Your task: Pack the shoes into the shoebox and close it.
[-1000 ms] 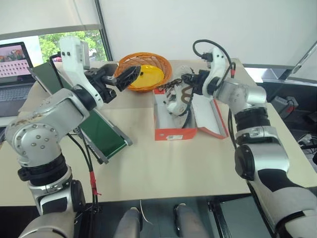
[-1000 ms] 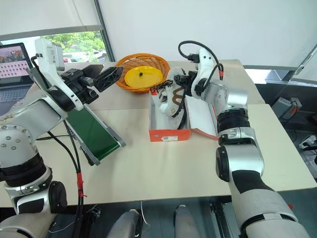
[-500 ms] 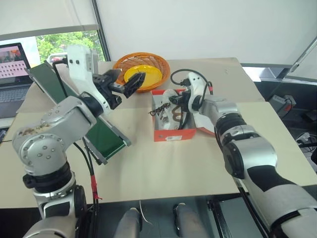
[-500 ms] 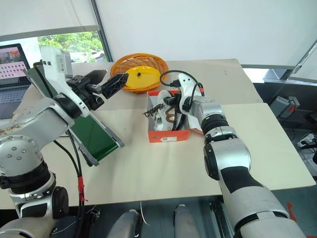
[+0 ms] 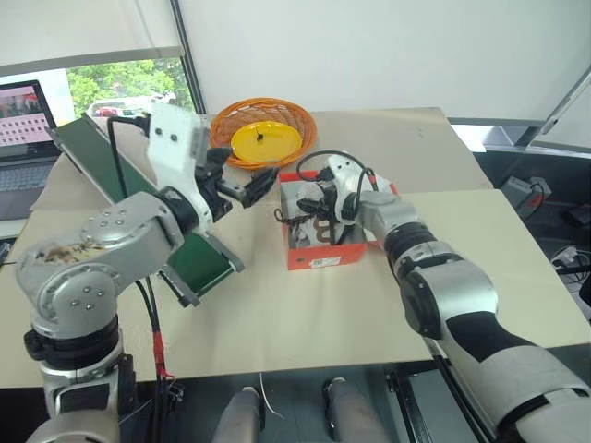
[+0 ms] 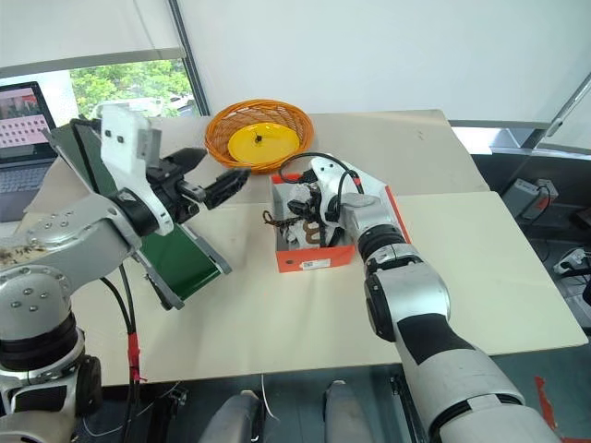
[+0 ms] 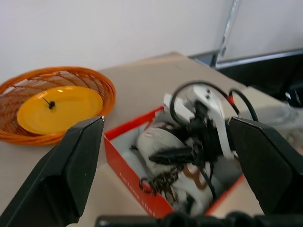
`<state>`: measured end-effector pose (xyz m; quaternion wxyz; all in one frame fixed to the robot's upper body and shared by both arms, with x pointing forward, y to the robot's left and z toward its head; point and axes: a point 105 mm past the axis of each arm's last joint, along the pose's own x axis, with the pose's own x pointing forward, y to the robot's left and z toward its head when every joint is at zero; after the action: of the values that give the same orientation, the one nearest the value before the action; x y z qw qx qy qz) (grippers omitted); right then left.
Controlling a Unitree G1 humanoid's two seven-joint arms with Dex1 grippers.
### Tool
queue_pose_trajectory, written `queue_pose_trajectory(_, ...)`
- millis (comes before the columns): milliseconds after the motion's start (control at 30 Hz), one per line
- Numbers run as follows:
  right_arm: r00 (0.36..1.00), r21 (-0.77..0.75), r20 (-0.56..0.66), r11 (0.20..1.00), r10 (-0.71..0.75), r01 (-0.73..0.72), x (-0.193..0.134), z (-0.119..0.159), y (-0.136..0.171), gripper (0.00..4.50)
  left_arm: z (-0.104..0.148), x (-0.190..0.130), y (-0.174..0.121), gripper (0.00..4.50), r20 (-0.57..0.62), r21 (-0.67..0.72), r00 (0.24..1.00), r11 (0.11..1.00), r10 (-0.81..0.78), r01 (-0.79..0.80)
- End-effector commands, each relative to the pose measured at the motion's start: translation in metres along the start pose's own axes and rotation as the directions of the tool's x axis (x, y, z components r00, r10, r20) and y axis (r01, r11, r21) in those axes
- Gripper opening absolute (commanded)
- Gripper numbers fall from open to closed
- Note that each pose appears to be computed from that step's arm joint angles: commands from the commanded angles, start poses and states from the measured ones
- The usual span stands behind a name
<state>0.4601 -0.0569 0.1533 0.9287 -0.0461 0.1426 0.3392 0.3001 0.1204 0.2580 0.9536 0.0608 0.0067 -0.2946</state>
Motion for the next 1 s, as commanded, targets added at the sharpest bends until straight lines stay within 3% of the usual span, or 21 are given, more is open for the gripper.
queue_pose_trajectory(33,0.987,-0.095,0.149,0.995,0.055,-0.041,-0.011,0.059,0.003,4.39,-0.004,-0.008,-0.004,4.50,-0.028,0.056,0.999,0.998,-0.033,0.035)
queue_pose_trajectory(200,0.981,-0.193,0.184,0.981,0.063,-0.027,-0.029,0.086,-0.005,4.39,-0.019,-0.015,-0.007,4.50,-0.113,0.088,0.989,0.990,-0.096,0.106)
queue_pose_trajectory(400,0.979,-0.271,0.186,0.962,0.089,-0.036,-0.096,0.108,-0.019,4.39,-0.025,-0.022,-0.011,4.50,-0.194,0.140,0.959,0.961,-0.208,0.237)
queue_pose_trajectory(533,0.986,-0.196,0.152,0.980,0.070,-0.039,-0.147,0.089,-0.010,4.39,-0.028,-0.021,-0.016,4.50,-0.233,0.158,0.925,0.927,-0.301,0.341)
queue_pose_trajectory(667,0.996,-0.099,0.088,0.995,0.026,-0.017,-0.176,0.046,0.000,3.22,-0.024,-0.018,-0.017,4.50,-0.241,0.169,0.899,0.896,-0.366,0.410)
queue_pose_trajectory(767,1.000,-0.031,-0.014,0.999,-0.008,0.008,-0.186,-0.011,0.012,2.25,-0.022,-0.015,-0.017,4.50,-0.266,0.194,0.869,0.860,-0.416,0.471)
queue_pose_trajectory(933,0.999,0.155,-0.027,0.987,-0.038,0.042,-0.180,-0.063,0.025,0.50,-0.014,-0.008,-0.015,4.50,-0.281,0.233,0.843,0.819,-0.460,0.524)
queue_pose_trajectory(1000,0.995,0.226,-0.035,0.969,-0.089,0.095,-0.176,-0.088,0.020,0.05,-0.009,-0.005,-0.014,4.50,-0.282,0.250,0.840,0.809,-0.464,0.532)
